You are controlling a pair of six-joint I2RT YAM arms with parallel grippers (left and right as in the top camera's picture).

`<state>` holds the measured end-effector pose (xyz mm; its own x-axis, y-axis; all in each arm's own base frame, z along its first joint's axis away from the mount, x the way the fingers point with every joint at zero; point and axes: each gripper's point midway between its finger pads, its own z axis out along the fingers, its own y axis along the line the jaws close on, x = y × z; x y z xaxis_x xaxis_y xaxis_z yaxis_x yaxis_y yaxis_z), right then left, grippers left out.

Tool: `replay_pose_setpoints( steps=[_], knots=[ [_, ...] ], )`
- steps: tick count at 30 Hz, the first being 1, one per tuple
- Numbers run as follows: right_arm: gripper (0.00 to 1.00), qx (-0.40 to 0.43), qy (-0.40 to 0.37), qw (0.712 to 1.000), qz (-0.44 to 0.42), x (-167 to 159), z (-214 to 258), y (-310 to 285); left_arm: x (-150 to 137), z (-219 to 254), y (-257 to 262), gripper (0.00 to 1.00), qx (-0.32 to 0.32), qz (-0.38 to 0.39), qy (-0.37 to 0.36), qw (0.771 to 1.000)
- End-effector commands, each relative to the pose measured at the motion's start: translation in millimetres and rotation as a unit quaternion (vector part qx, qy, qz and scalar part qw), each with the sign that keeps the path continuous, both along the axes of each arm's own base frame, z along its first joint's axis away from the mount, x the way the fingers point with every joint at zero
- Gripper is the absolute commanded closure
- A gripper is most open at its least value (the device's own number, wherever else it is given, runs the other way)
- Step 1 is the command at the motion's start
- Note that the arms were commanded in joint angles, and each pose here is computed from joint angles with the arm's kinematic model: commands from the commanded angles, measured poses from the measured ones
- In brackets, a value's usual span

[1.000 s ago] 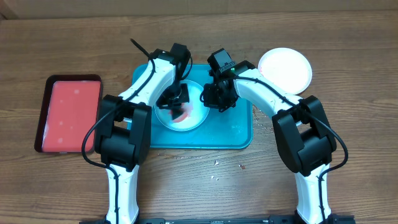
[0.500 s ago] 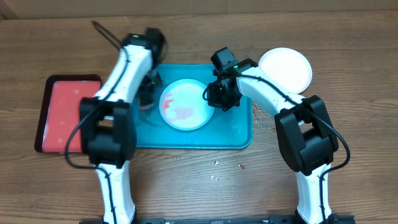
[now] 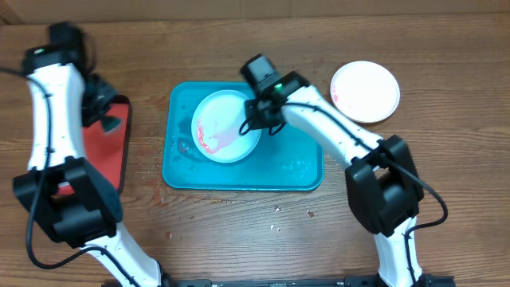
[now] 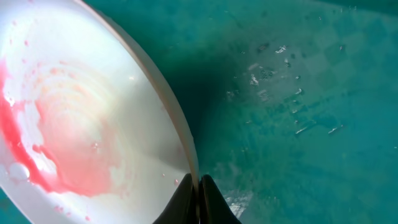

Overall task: Clean dirty plates on tray and stack at the side
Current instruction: 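Drop the sponge into the red tray with the left gripper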

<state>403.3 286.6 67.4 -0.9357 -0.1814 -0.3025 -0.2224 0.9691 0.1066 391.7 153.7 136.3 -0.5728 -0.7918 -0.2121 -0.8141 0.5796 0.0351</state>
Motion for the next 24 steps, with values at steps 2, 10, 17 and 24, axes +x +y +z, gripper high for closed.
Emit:
replay_pose_setpoints(
  steps=[2,10,17,24],
  knots=[
    [0.96,-0.054,-0.098,0.994,-0.002,10.5,45.1,5.2,-12.8,-30.6,26.3,0.96,-0.023,0.032,0.031,0.999],
    [0.96,-0.103,-0.171,0.980,-0.007,15.0,85.5,12.6,-13.9,-72.6,48.0,0.96,-0.036,0.057,0.057,0.996],
    [0.96,-0.140,-0.208,0.968,0.004,18.5,118.2,8.7,-8.6,-85.6,50.9,0.44,-0.036,0.052,0.059,0.996],
    [0.96,-0.146,-0.235,0.961,-0.009,23.3,144.3,5.9,8.6,-47.7,49.5,0.42,-0.045,0.007,0.028,0.999]
  ],
)
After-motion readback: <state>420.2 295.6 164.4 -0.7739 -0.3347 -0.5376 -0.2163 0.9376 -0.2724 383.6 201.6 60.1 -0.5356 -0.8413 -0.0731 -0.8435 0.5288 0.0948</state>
